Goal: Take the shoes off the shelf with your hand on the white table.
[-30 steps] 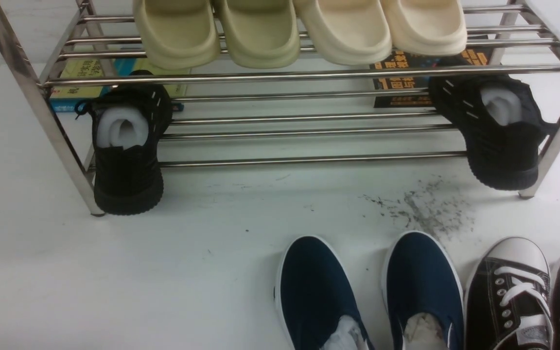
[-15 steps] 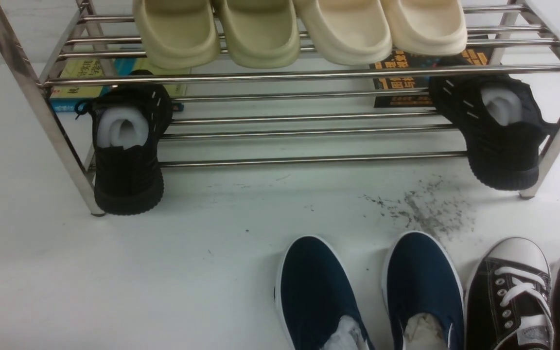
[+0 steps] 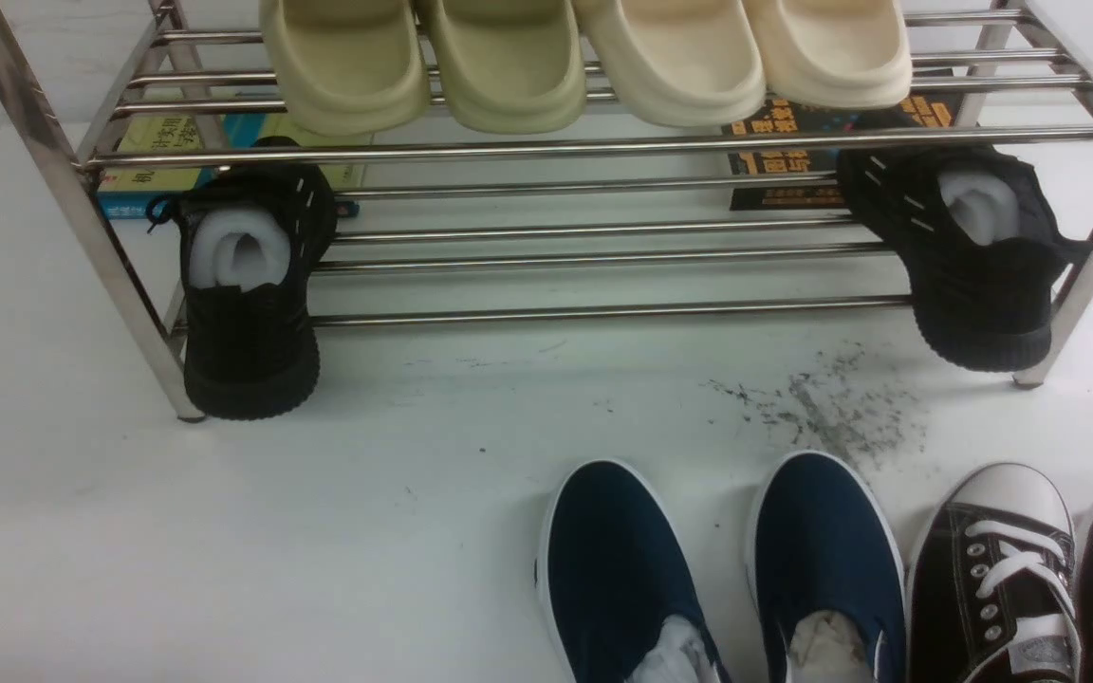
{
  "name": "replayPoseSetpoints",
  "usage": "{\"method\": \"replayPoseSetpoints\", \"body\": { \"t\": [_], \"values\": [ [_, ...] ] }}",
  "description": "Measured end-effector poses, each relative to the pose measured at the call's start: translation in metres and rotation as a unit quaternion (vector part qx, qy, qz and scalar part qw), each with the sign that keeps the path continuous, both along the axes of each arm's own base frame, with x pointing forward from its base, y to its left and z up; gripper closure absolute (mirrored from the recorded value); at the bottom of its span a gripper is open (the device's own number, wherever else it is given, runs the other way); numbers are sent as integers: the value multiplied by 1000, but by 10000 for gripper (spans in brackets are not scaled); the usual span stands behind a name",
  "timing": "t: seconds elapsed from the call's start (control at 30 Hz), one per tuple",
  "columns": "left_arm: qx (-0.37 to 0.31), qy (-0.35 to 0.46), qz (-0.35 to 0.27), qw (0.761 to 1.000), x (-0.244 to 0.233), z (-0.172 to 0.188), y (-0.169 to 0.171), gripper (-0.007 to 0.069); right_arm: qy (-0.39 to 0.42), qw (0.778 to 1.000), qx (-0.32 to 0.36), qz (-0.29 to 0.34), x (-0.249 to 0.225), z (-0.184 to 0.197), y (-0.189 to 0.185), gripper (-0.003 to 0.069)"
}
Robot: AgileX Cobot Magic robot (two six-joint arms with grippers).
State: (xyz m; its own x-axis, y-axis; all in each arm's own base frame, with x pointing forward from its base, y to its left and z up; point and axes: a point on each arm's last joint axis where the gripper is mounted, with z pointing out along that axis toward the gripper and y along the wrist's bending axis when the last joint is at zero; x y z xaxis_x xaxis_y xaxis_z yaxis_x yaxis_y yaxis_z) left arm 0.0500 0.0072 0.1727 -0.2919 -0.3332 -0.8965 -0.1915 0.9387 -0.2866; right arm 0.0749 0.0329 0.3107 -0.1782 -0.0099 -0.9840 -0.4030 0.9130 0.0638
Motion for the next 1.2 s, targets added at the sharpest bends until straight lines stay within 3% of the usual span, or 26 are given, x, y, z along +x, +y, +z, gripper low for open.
{"method": "replayPoseSetpoints", "body": {
  "t": [0.53, 0.83, 1.07, 1.2],
  "values": [
    [0, 0, 0, 1000, 0, 0, 0, 386, -1, 1000, -1, 0, 0, 0, 0, 650],
    [0, 0, 0, 1000, 0, 0, 0, 386, 22, 999, 37, 6, -1, -1, 2, 643],
    [0, 0, 0, 1000, 0, 0, 0, 386, 26, 995, 58, -82, 1, -8, -12, 633],
    [0, 0, 0, 1000, 0, 0, 0, 386, 34, 988, 62, -138, -3, -31, -21, 631]
  ]
}}
